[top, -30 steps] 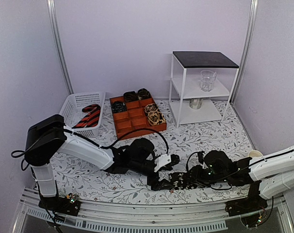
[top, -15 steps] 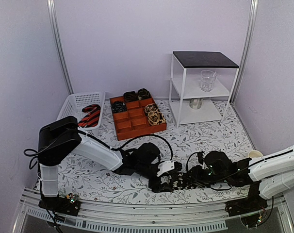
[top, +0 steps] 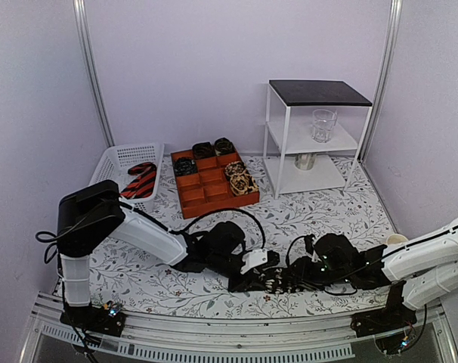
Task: Roll the ties
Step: Roll the tie at the center of the board.
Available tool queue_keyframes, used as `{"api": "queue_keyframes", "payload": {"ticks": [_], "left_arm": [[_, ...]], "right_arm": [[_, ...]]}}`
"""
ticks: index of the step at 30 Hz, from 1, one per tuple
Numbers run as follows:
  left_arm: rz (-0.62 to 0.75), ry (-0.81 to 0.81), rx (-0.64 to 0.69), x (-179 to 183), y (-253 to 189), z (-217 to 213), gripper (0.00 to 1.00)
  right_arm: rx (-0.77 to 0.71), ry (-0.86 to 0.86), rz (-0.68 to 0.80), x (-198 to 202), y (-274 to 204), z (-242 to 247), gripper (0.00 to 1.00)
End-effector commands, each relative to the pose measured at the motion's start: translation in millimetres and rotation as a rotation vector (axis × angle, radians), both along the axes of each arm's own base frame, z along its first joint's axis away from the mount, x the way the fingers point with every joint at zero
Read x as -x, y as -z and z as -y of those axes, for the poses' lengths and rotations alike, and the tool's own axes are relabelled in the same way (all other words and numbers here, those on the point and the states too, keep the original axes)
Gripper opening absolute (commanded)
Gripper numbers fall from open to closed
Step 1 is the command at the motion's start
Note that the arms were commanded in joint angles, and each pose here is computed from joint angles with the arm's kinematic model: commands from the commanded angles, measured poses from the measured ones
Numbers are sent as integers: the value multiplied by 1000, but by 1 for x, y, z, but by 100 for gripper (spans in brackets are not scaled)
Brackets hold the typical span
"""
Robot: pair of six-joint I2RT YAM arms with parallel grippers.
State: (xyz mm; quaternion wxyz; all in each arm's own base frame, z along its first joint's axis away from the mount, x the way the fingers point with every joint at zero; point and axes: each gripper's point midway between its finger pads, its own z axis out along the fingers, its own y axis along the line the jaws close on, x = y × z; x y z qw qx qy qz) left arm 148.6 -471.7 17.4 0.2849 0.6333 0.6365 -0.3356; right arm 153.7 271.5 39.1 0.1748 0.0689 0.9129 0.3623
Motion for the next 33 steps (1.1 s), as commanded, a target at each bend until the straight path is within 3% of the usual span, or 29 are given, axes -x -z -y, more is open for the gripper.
{"api": "queue_keyframes", "payload": {"ticks": [1,4,6,12,21,25,30,33], "left_arm": [[37,-135,-31,-32,4,-22,34],[39,-174,-28,-41,4,-34,35],[44,-189,-12,-44,-5,-38,48],[23,-200,-26,-41,-8,-48,68],[-21,-299,27,-35,-25,-73,68],[-57,-344,54,-36,-28,-81,60],[-115,-416,53,-45,-20,-78,27],[-174,-402,56,-43,-14,-69,13]], "right_arm": [[26,-24,26,-15,-1,-10,33],[10,-42,30,-26,-4,-21,33],[11,-57,30,-30,-3,-29,32],[18,-60,23,-37,0,-36,31],[22,-55,27,-37,1,-32,31],[23,-52,21,-35,1,-29,31],[45,-33,14,-34,6,-21,31],[61,-35,1,-31,12,-18,31]]}}
